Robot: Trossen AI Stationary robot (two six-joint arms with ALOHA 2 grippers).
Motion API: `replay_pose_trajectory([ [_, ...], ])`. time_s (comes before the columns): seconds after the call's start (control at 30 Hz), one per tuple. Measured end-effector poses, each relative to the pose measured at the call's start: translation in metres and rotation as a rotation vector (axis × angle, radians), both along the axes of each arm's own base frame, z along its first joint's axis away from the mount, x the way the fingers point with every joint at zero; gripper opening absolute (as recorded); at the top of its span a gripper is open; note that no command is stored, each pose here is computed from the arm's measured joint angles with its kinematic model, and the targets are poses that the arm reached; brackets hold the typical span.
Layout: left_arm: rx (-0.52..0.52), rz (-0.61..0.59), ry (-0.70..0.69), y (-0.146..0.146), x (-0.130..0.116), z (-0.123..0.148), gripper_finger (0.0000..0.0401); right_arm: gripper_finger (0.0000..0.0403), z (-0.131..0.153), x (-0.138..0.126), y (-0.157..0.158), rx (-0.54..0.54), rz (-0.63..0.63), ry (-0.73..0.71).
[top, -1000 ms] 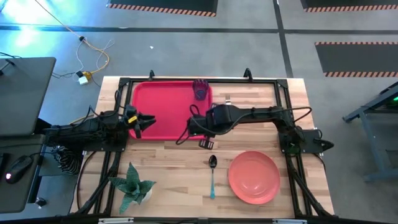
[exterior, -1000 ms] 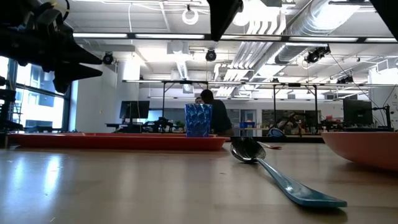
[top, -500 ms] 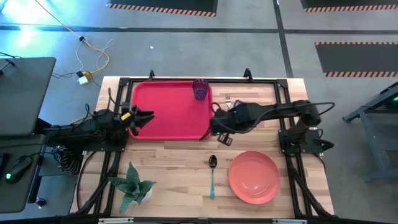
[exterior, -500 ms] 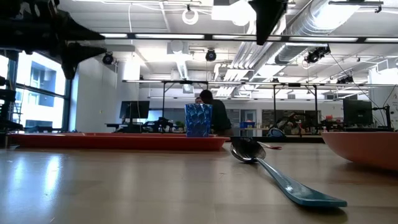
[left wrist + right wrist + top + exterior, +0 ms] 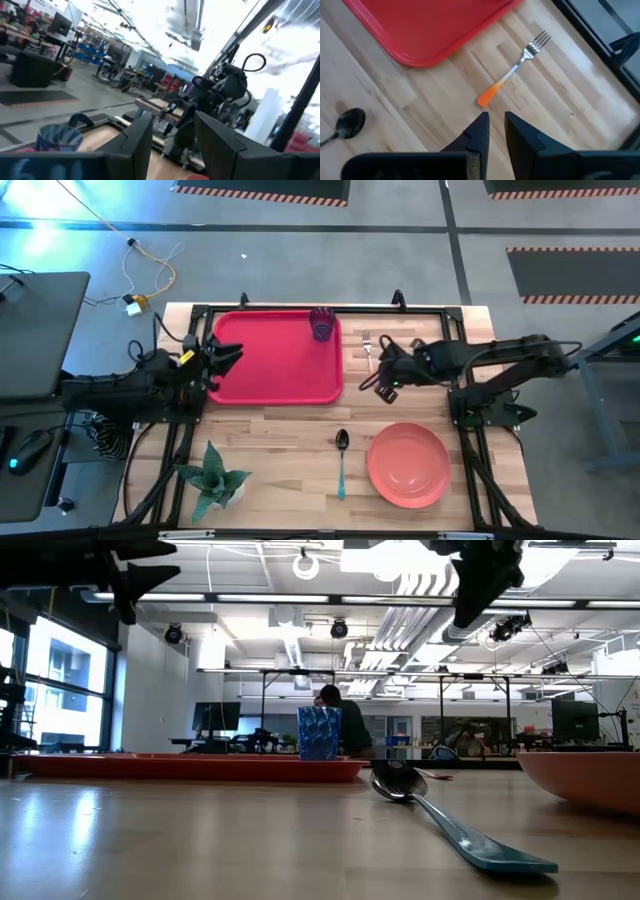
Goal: Pick and place plate/cup/fork/spoon on tray
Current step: Put the orange fork on the left of the red serving tray
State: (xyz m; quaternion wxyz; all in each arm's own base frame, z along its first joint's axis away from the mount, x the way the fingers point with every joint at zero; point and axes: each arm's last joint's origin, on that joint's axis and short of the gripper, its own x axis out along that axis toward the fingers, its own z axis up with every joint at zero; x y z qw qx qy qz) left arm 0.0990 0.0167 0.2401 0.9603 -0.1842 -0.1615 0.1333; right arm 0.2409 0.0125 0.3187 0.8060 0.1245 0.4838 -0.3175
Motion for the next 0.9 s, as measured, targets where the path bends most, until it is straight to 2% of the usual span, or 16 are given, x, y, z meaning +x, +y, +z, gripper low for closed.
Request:
replay_pose_trajectory([
  [0.13, 0.043, 0.072, 0.076, 0.003, 0.012, 0.016, 0.0136, 0.0053, -0.003, -0.013, -0.006, 0.006, -0.020, -0.071],
  [0.3, 0.064, 0.119, 0.144, 0.006, 0.028, 0.038, 0.0138, 0.0053, -0.006, -0.023, -0.012, 0.003, -0.044, -0.074],
  [0.9, 0.047, 0.177, 0.399, 0.021, 0.069, 0.130, 0.0138, 0.0053, -0.006, -0.024, -0.031, -0.013, -0.102, -0.062],
])
